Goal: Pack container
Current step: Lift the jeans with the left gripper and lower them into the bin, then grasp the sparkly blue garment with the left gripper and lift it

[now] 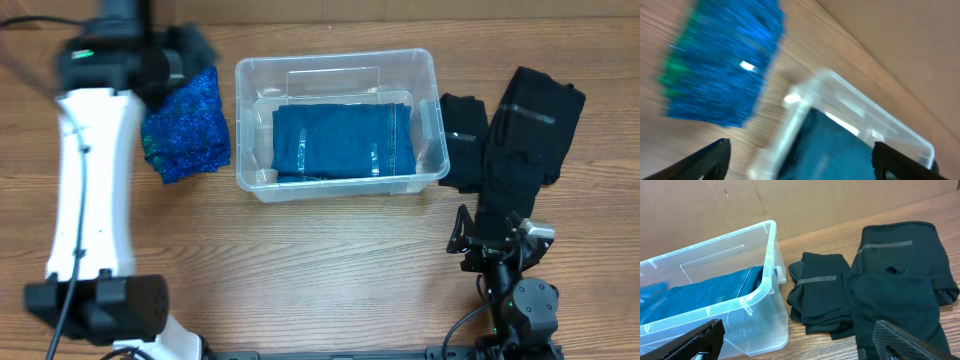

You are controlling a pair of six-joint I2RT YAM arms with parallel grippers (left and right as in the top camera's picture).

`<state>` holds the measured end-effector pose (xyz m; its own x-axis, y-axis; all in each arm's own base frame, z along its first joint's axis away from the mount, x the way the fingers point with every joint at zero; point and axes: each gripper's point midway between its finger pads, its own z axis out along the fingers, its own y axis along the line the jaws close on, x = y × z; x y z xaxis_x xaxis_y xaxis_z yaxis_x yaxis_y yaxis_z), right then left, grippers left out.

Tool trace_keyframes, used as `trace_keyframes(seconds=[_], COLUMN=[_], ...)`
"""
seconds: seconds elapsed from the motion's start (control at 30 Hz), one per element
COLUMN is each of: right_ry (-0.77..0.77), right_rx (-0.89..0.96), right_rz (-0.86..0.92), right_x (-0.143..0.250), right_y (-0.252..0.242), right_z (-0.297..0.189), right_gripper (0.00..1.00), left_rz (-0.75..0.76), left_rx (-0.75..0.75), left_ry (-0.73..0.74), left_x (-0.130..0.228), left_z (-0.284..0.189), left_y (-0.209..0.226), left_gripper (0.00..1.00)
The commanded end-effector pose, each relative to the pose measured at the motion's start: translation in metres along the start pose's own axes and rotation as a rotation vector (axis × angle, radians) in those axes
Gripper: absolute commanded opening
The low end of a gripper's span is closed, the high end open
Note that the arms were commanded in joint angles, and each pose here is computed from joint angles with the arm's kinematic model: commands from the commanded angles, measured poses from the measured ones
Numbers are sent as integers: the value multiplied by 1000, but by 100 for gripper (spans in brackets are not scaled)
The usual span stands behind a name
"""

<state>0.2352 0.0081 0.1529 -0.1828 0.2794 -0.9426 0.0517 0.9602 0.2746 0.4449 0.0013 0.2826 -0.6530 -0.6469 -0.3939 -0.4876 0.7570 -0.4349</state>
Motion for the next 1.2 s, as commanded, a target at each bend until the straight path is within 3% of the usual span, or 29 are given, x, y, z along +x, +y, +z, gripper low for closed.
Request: trace_keyframes(seconds=[0.0,0.07,0.3,0.43,0.67,0.7,0.73,0.77,0.83,0.9,1.03,1.17], right_ry=[-9,-9,-9,-9,-9,-9,-9,-9,-9,-9,-9,-9], right_rx=[-1,-1,-1,-1,-1,-1,-1,-1,-1,-1,-1,-1], right_rz=[6,6,6,6,6,6,6,6,6,6,6,6], right_x=[-1,-1,-1,-1,-1,-1,-1,-1,-1,-1,-1,-1], right_y=[0,0,0,0,0,0,0,0,0,0,0,0], right_z=[0,0,0,0,0,0,0,0,0,0,0,0], right_gripper=[100,100,100,100,100,100,100,100,100,100,100,100], left_rz=[75,67,19,14,51,55,59,66,71,78,65,103], left_rx=[-30,-60,73,224,234,235,235,223,195,139,100,138], left_ry=[41,86,335,447,484,489,495,499,499,501,546,529], left_x=[-22,-34,-30,-9,12,15,18,21,22,22,27,0], left_z=[-3,13,106,164,231,236,242,246,248,249,235,175], left_y=[52,88,165,176,181,180,180,181,185,194,197,162], left_gripper=[100,100,100,100,98,94,81,58,26,4,4,4])
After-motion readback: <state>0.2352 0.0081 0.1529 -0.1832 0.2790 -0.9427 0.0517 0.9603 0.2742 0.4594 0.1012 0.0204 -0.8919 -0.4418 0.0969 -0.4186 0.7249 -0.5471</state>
